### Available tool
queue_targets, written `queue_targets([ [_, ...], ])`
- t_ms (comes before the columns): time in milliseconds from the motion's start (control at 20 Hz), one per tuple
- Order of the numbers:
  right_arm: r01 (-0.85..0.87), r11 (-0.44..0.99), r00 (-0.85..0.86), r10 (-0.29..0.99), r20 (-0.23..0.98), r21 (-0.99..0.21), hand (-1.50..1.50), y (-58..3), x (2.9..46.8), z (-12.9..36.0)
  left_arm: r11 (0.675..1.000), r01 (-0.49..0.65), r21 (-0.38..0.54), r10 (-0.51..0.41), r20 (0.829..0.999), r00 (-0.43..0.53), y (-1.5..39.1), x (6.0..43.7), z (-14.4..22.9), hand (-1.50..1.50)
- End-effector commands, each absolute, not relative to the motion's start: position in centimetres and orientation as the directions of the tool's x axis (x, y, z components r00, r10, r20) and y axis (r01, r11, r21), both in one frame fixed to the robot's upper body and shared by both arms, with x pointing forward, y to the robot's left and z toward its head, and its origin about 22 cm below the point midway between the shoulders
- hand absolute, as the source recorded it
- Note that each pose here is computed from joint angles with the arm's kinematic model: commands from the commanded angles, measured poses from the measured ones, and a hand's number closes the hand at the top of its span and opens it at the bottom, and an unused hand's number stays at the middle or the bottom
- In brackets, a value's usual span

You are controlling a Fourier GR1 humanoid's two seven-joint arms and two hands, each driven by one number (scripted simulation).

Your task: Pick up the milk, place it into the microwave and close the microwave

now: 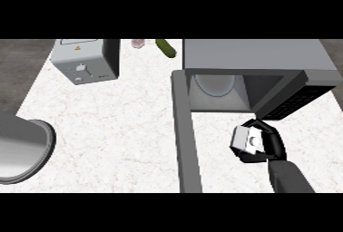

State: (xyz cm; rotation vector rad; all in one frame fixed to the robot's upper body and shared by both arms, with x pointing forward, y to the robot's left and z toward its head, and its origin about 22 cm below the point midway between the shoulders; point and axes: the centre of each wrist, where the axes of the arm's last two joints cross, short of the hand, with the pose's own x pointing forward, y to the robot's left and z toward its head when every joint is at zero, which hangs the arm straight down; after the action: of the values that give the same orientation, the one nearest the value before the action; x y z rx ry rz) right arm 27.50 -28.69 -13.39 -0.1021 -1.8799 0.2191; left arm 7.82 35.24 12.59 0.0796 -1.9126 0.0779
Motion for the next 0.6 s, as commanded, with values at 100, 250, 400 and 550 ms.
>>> queue_targets([
  [100,-0.137,0.984,-0.385,0.054,0.921,-0.115,1.50,-29.7,28.3,-11.7,0.996,-0.085,-0.017,-0.016,0.929,-0.369,35.3,5.9,12.2,-1.50],
  [250,-0.219,0.973,-0.384,-0.020,0.923,-0.069,1.50,-25.0,31.1,-9.2,0.997,-0.080,-0.019,-0.011,0.932,-0.363,35.6,6.7,13.5,-1.50],
  [400,-0.153,0.980,-0.429,0.047,0.902,-0.124,1.50,-23.8,29.2,-8.9,0.994,-0.111,-0.018,-0.023,0.934,-0.357,35.2,5.4,13.8,-1.50],
  [550,-0.143,0.980,-0.431,0.064,0.900,-0.138,1.50,-23.0,28.3,-7.0,0.993,-0.117,-0.024,-0.020,0.931,-0.364,37.2,6.5,12.3,-1.50],
])
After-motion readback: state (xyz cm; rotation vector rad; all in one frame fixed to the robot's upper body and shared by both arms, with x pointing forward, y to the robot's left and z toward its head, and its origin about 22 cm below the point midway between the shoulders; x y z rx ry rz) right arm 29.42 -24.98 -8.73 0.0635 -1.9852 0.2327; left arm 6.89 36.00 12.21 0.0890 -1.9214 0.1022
